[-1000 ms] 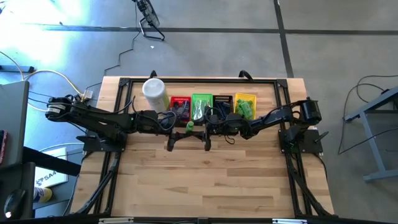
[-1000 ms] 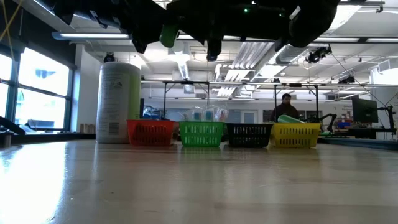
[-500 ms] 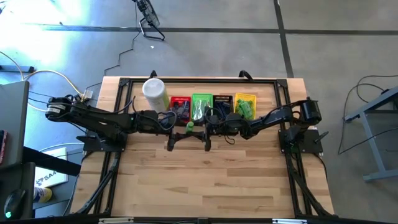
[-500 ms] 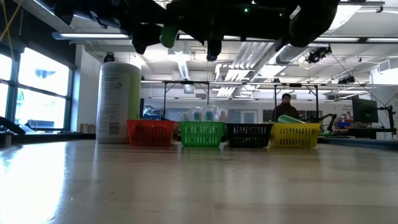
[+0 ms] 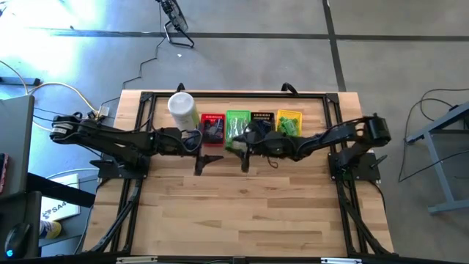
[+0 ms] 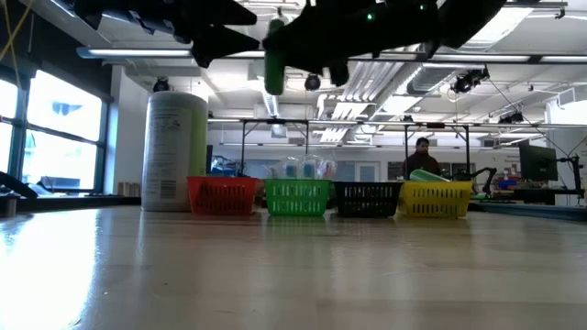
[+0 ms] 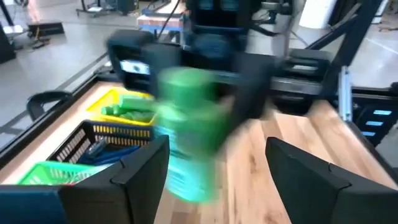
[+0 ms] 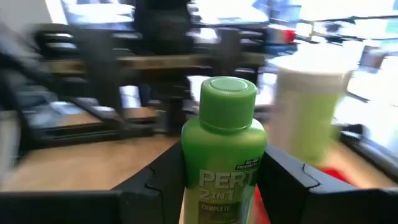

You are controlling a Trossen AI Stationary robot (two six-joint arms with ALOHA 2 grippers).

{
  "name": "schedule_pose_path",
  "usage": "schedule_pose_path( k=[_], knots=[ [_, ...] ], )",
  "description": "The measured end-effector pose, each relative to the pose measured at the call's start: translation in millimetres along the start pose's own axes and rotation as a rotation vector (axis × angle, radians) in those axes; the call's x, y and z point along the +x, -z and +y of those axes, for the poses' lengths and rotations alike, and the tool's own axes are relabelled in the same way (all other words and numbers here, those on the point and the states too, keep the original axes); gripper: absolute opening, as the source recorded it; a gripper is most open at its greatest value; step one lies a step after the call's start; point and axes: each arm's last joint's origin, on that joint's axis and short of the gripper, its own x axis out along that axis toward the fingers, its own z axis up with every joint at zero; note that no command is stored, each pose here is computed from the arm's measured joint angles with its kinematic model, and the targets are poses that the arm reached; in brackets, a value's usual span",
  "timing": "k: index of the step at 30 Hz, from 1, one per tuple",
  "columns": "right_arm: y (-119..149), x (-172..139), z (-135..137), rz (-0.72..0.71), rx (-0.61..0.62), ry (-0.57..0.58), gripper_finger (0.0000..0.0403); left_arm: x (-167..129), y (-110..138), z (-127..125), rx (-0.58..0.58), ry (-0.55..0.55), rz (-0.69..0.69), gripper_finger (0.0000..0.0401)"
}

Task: Pick & Place Travel size toiletries
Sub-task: Put the green shampoo into the yellow bin

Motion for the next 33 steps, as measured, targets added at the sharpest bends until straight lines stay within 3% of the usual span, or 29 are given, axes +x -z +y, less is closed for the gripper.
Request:
schedule_pose_path(
  k=[14, 20, 25, 33],
  knots=[
    [-43, -72, -15, 0.275, -0.165, 0.535, 0.0159, -4, 1, 1, 0.005, -0.013, 0.038, 0.0260],
    [-51, -105, -32, 0.377, -0.129, 0.677, 0.0156, -4, 2, 1, 0.005, -0.014, 0.042, 0.0260],
    [-35, -116, -49, 0.474, -0.048, 0.770, 0.0159, -4, 2, 1, 0.005, -0.014, 0.045, 0.0260],
    [21, -129, -75, 0.541, 0.133, 0.870, 0.0156, -4, 3, 1, -0.026, -0.015, 0.057, 0.0260]
  ],
)
